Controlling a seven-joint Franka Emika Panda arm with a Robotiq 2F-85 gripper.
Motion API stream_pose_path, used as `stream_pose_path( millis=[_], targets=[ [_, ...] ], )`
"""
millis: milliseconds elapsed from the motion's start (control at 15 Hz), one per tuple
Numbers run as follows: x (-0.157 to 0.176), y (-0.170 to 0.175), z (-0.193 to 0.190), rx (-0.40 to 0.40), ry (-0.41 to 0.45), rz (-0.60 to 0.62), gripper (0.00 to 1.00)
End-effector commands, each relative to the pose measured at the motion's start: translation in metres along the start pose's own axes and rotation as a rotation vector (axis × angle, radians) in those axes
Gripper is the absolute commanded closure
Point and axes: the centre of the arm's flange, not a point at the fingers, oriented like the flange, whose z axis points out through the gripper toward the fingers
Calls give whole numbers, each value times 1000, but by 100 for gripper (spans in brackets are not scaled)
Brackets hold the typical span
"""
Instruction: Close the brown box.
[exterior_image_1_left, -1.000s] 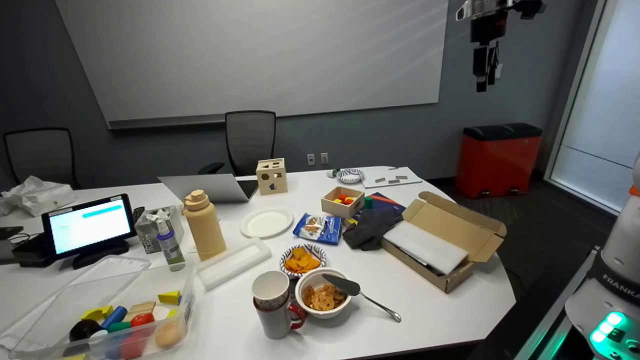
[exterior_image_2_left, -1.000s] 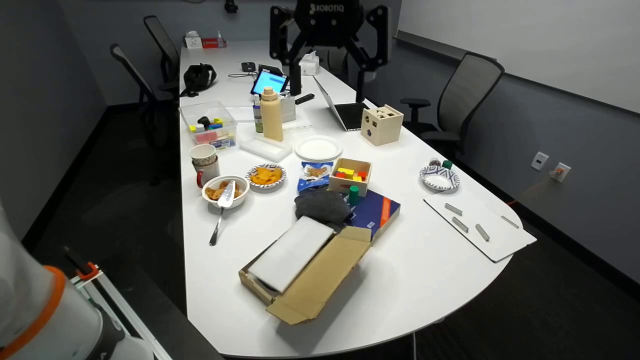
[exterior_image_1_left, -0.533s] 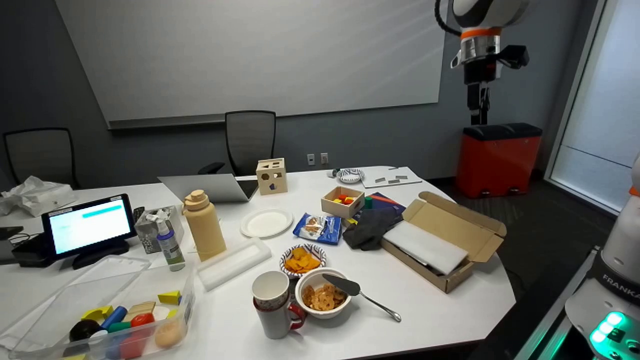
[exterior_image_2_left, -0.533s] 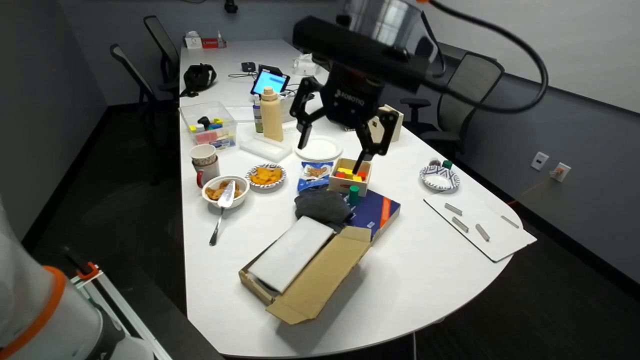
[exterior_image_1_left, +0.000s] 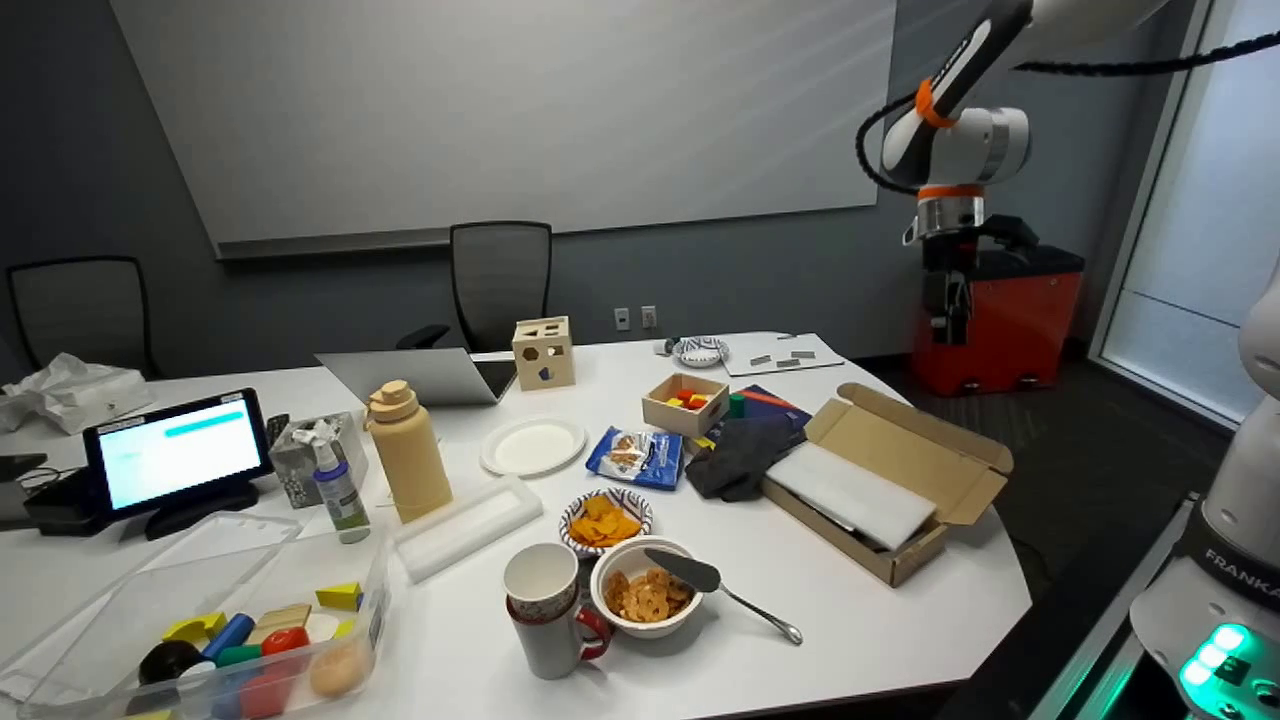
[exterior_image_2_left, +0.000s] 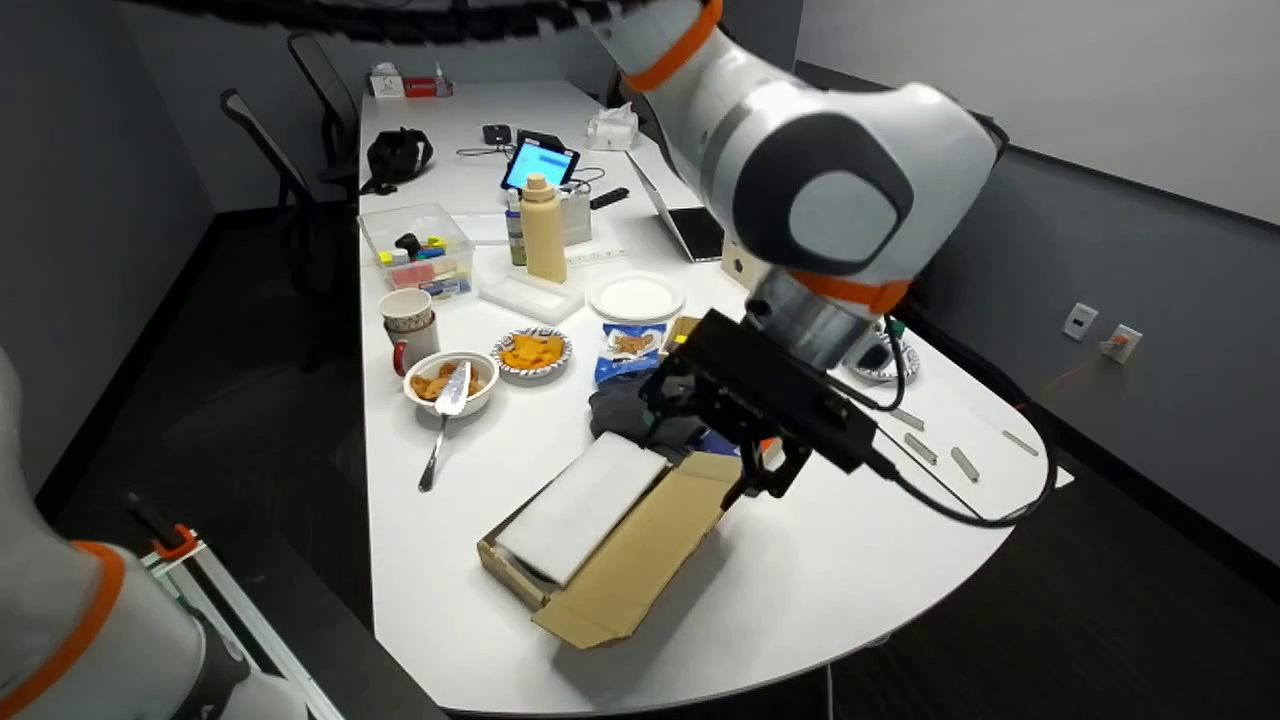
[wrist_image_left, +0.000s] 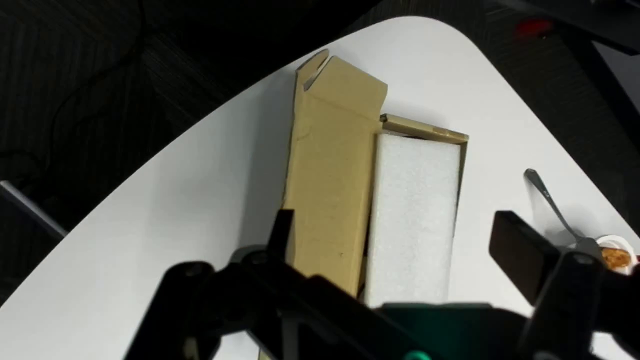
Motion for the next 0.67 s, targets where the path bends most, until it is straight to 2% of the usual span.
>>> stream_pose_path(
  millis=[0,200,600],
  targets=[
    [32,41,45,35,38,2,0],
    [50,55,80,20,51,9,0],
    [75,61,115,-13,45,-6,0]
  ],
)
